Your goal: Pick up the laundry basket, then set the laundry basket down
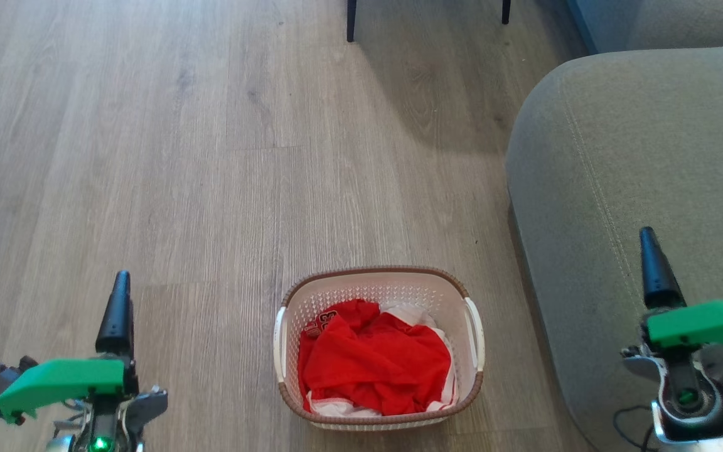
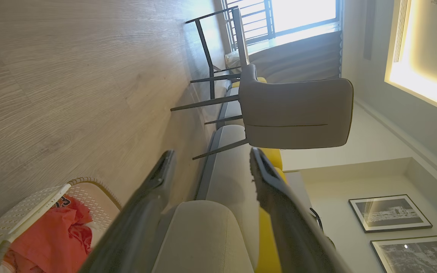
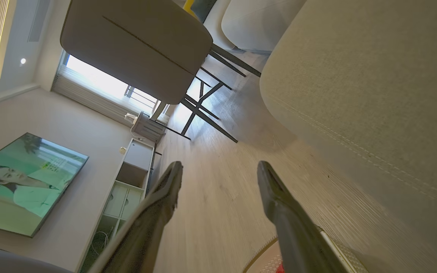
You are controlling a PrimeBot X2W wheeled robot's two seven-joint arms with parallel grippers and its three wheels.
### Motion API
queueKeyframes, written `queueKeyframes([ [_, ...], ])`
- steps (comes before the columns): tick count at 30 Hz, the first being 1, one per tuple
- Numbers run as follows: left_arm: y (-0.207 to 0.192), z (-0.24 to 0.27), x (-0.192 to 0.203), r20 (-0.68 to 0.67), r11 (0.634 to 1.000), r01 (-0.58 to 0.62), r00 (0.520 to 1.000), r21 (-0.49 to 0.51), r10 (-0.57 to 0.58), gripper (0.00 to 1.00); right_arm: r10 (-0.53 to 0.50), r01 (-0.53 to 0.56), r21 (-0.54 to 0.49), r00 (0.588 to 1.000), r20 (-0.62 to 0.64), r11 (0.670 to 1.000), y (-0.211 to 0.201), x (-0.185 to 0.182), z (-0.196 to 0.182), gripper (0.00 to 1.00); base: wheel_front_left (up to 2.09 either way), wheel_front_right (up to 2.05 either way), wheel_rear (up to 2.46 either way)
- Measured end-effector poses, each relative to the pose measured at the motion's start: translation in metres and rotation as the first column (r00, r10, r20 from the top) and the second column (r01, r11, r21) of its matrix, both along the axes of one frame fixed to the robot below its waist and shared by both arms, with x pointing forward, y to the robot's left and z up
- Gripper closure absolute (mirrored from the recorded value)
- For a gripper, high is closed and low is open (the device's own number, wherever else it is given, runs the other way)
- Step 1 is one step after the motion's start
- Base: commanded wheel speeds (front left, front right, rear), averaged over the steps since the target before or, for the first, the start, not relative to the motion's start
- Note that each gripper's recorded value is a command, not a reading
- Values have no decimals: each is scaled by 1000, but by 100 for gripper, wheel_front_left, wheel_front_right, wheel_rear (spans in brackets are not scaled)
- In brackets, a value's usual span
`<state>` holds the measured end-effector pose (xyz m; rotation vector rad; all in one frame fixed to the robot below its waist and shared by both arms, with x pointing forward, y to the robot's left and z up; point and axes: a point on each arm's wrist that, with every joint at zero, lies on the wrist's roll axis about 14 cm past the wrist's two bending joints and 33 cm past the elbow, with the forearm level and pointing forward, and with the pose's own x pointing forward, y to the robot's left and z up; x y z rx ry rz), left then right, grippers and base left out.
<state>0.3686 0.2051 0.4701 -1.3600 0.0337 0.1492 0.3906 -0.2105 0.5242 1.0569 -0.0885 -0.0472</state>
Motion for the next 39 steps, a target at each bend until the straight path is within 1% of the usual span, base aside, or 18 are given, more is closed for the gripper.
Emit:
queueKeyframes([
  [4, 2, 7, 1, 18, 999, -2, 1000, 54, 1, 0, 41, -38, -99, 999, 26, 994, 14, 5, 11, 0, 0, 0, 0],
  [8, 5, 19, 3, 53, 992, -11, 999, 125, 4, 0, 70, -59, -202, 996, 47, 978, 22, 8, 20, 0, 0, 0, 0],
  [12, 10, 34, 8, 94, 982, -32, 995, 185, 15, 0, 118, -86, -352, 990, 72, 932, 32, 10, 32, 0, 0, 0, 0],
  [15, 13, 39, 9, 84, 967, -48, 996, 251, 27, 0, 134, -79, -403, 985, 109, 912, 39, 14, 45, 0, 0, 0, 0],
  [17, 9, 41, 10, 80, 957, -40, 997, 286, 17, 0, 149, -81, -436, 981, 124, 896, 44, 15, 51, 0, 0, 0, 0],
  [20, 3, 48, 12, 79, 934, -32, 997, 356, 4, 0, 156, -71, -478, 978, 141, 876, 48, 16, 56, 0, 0, 0, 0],
  [22, -2, 52, 14, 76, 910, -28, 997, 414, -4, 0, 166, -68, -506, 975, 151, 860, 51, 15, 59, 0, 0, 0, 0],
  [26, -21, 57, 18, 56, 837, 6, 997, 547, -44, 0, 179, -58, -551, 969, 169, 833, 56, 15, 65, 0, 0, 0, 0],
  [29, -38, 60, 19, 49, 790, 34, 996, 613, -81, 0, 185, -42, -598, 966, 180, 801, 57, 14, 68, 0, 0, 0, 0],
  [31, -47, 57, 18, 35, 756, 52, 994, 652, -99, 0, 175, -23, -611, 966, 190, 792, 55, 13, 71, 0, 0, 0, 0],
  [32, -54, 55, 18, 26, 730, 70, 992, 680, -120, 0, 173, -17, -621, 966, 192, 784, 55, 13, 71, 0, 0, 0, 0],
  [34, -67, 53, 17, 18, 672, 92, 988, 735, -155, 0, 180, -10, -658, 965, 191, 753, 57, 12, 71, 0, 0, 0, 0],
  [35, -73, 53, 16, 14, 654, 101, 986, 750, -169, 0, 182, -8, -672, 965, 190, 740, 58, 12, 71, 0, 0, 0, 0],
  [36, -77, 53, 16, 14, 641, 104, 984, 761, -176, 0, 182, -2, -681, 964, 193, 733, 58, 12, 72, 0, 0, 0, 0],
  [39, -84, 48, 17, -1, 622, 120, 982, 774, -189, 0, 193, 8, -706, 960, 204, 708, 62, 11, 75, 0, 0, 0, 0],
])
